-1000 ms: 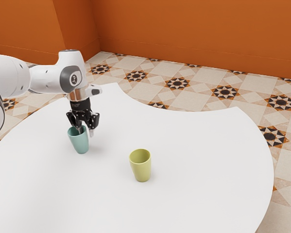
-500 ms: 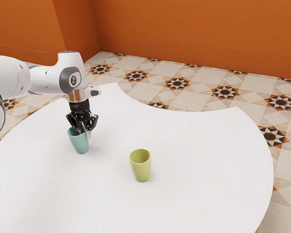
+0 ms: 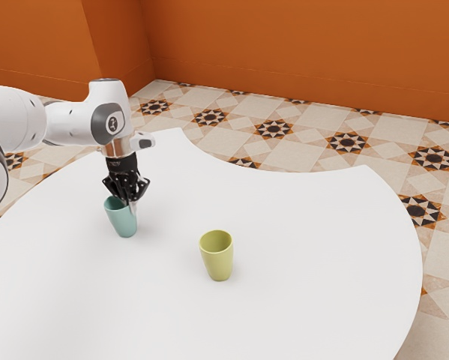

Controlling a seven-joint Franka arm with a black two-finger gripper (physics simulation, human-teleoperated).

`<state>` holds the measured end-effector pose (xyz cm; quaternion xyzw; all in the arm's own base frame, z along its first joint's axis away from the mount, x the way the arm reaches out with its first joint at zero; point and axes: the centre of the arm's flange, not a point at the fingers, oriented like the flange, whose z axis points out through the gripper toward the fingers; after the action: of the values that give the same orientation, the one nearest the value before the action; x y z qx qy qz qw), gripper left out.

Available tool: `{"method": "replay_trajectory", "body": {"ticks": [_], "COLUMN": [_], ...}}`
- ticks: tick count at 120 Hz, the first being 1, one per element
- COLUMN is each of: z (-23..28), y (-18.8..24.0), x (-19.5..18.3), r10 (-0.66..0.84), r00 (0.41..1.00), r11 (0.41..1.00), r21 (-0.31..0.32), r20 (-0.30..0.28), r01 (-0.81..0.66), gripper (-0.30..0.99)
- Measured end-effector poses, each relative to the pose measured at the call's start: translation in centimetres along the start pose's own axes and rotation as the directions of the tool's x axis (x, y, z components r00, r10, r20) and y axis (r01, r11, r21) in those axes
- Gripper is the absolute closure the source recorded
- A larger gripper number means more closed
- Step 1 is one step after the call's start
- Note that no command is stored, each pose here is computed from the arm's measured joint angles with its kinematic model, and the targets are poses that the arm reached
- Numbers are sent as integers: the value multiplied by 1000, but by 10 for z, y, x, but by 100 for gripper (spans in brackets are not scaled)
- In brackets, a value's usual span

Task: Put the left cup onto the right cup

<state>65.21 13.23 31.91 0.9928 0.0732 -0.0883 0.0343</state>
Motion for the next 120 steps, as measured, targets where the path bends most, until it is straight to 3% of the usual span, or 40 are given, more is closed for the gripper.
{"method": "replay_trajectory", "body": {"ticks": [65,120], "z": [-14,-54], "y": [11,78], "x": [-3,-19], "r10": [11,105], "r00": [1000,994], "r11": [1000,993], "r21": [11,62], "r20": [-13,-14], "r01": [-11,-104], "gripper": [79,78]}}
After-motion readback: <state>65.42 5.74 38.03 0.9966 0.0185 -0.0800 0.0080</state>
